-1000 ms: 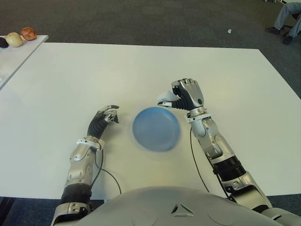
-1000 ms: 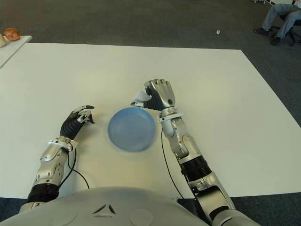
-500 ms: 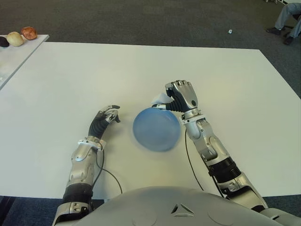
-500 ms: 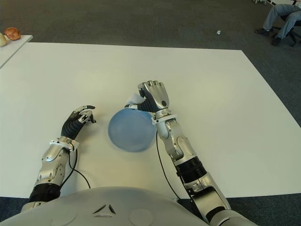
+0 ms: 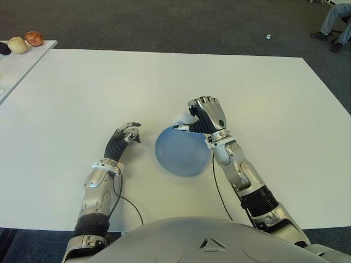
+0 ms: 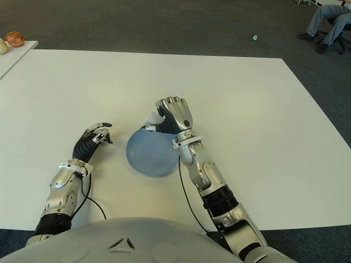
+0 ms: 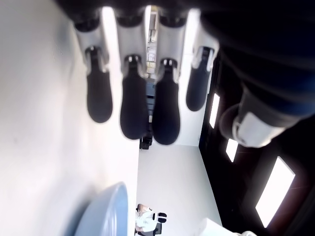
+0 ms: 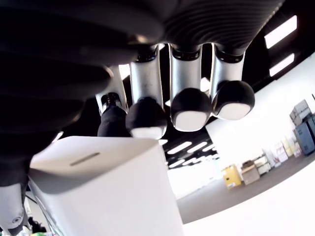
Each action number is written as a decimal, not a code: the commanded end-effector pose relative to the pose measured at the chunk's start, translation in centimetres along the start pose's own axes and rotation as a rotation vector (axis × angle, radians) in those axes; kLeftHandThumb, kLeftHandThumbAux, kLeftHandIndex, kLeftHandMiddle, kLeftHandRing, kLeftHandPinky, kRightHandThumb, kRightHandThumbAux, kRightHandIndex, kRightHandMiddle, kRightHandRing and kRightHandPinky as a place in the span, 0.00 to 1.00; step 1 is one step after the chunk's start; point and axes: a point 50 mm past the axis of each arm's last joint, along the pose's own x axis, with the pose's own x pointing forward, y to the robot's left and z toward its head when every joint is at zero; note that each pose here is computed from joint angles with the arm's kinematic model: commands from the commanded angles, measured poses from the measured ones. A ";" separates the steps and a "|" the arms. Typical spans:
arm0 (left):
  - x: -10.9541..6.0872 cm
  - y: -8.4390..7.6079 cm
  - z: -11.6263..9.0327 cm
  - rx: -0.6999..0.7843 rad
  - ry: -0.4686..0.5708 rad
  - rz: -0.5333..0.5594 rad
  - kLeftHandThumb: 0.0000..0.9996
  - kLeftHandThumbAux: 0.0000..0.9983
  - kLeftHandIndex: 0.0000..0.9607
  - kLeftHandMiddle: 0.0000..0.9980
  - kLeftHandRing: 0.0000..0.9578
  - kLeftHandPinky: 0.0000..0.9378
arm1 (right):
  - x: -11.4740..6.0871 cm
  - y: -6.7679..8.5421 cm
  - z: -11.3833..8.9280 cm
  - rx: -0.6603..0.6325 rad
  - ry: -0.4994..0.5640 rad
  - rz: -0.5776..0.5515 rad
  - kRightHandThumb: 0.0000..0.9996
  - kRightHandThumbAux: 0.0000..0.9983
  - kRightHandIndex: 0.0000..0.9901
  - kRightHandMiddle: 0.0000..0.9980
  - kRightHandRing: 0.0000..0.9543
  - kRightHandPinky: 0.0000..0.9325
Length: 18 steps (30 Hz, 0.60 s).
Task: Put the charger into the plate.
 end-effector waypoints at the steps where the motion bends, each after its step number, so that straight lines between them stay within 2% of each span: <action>1: -0.3 -0.3 -1.2 -0.011 0.063 0.011 0.16 0.55 0.36 0.65 0.66 0.53 | -0.2 0.2 0.0 0.008 0.011 0.021 1.00 0.65 0.86 0.91 0.94 0.96; 3: -0.4 -0.3 -1.2 -0.010 0.063 0.012 0.16 0.55 0.36 0.65 0.66 0.53 | -0.2 0.3 0.0 -0.011 0.007 0.026 1.00 0.65 0.84 0.90 0.93 0.94; 4: -0.3 -0.2 -1.2 -0.009 0.063 0.013 0.16 0.55 0.36 0.65 0.66 0.53 | -0.2 0.4 0.0 -0.022 0.004 0.027 0.90 0.66 0.70 0.82 0.84 0.82; 5: -0.3 -0.2 -1.1 -0.008 0.062 0.014 0.15 0.55 0.36 0.65 0.66 0.53 | -0.2 0.5 0.0 -0.034 0.000 0.029 0.84 0.68 0.60 0.77 0.77 0.74; 6: -0.3 -0.2 -1.1 -0.008 0.061 0.014 0.15 0.55 0.36 0.65 0.66 0.53 | -0.2 0.5 0.0 -0.053 -0.004 0.037 0.81 0.68 0.57 0.73 0.73 0.69; 7: -0.3 -0.2 -1.1 -0.007 0.061 0.014 0.15 0.55 0.36 0.65 0.65 0.54 | -0.2 0.5 0.0 -0.065 -0.006 0.043 0.70 0.55 0.44 0.53 0.53 0.52; 9: -0.3 -0.2 -1.1 -0.007 0.061 0.012 0.14 0.55 0.36 0.65 0.65 0.54 | -0.3 0.7 -0.1 -0.077 0.004 0.075 0.56 0.40 0.25 0.26 0.26 0.27; 11: -0.3 -0.3 -1.1 -0.007 0.062 0.011 0.14 0.54 0.36 0.64 0.65 0.54 | -0.4 0.7 -0.1 -0.078 0.012 0.095 0.49 0.33 0.16 0.13 0.13 0.15; 14: -0.3 -0.2 -1.1 -0.005 0.065 0.011 0.14 0.54 0.35 0.64 0.65 0.54 | -0.6 0.4 -0.2 -0.056 0.015 0.143 0.43 0.26 0.06 0.04 0.04 0.05; 18: -0.4 -0.1 -1.1 -0.005 0.068 0.013 0.14 0.54 0.35 0.64 0.65 0.53 | -0.7 0.1 -0.1 -0.005 0.019 0.195 0.37 0.18 0.01 0.01 0.01 0.01</action>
